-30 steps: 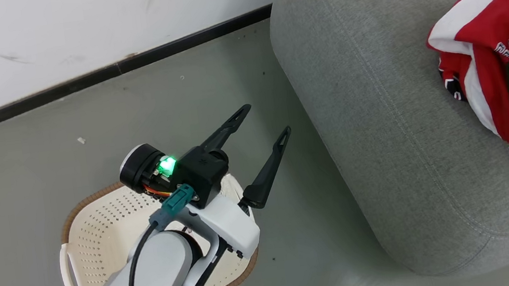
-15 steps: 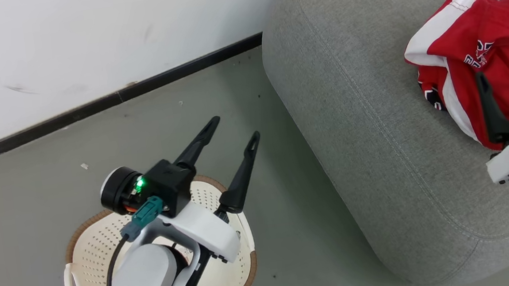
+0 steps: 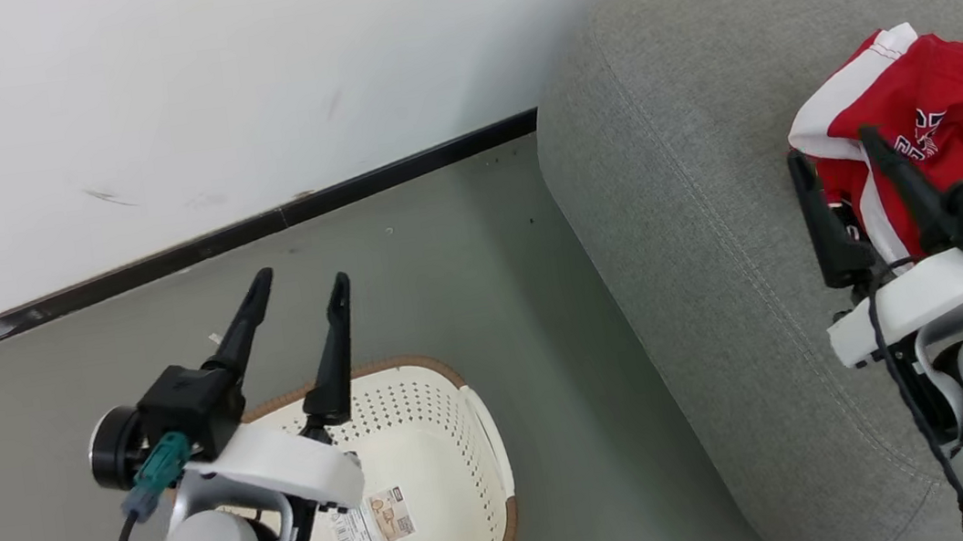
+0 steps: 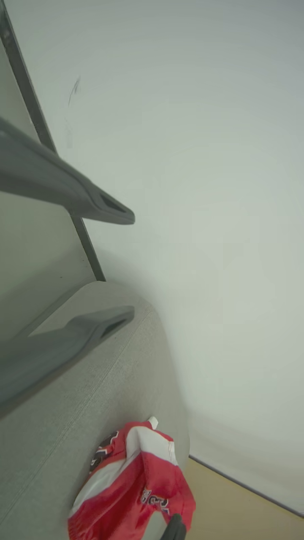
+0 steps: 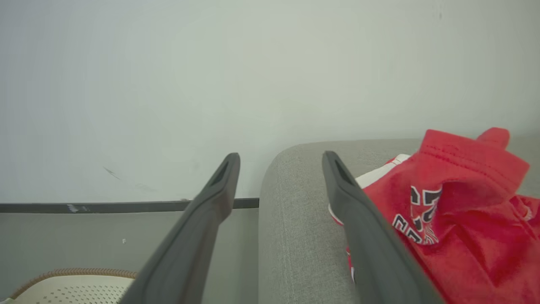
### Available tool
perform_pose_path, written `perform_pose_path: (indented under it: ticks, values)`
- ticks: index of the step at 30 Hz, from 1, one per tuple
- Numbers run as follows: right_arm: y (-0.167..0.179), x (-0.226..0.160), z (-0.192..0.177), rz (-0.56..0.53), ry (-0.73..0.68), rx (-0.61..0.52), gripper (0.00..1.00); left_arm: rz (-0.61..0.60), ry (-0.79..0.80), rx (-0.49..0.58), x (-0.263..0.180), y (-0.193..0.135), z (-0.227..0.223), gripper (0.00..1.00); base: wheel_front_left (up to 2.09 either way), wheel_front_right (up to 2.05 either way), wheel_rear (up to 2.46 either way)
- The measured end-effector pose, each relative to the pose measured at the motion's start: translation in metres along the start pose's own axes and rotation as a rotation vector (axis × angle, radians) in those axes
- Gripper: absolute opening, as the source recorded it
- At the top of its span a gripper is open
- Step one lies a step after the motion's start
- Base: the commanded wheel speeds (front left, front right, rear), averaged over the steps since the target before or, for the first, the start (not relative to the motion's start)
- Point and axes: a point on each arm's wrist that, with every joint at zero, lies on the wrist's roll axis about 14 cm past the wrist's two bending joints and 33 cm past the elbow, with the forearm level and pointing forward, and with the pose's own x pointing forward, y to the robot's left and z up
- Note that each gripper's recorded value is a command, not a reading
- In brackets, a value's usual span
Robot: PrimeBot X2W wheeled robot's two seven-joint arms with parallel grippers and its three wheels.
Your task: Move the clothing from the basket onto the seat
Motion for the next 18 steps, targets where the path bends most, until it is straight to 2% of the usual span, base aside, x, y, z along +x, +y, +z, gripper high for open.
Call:
perform_pose_path:
  ticks: [6, 9, 14, 18]
  values:
    - [0.041, 0.006, 0.013, 0.089, -0.043, 0.034, 1.0, 0.201, -0.05, 0.038, -0.026, 0.052, 0.013, 1.0, 0.0, 0.0, 0.0]
    - [0.05, 0.008, 0.022, 0.113, -0.07, 0.031, 1.0, 0.283, -0.051, 0.057, -0.042, 0.072, 0.015, 1.0, 0.0, 0.0, 0.0]
    - [0.068, 0.01, 0.035, 0.157, -0.109, 0.031, 1.0, 0.396, -0.03, 0.066, -0.07, 0.097, 0.011, 1.0, 0.0, 0.0, 0.0]
    - [0.079, 0.002, 0.032, 0.178, -0.1, 0.043, 1.0, 0.476, -0.009, 0.081, -0.094, 0.113, 0.007, 1.0, 0.0, 0.0, 0.0]
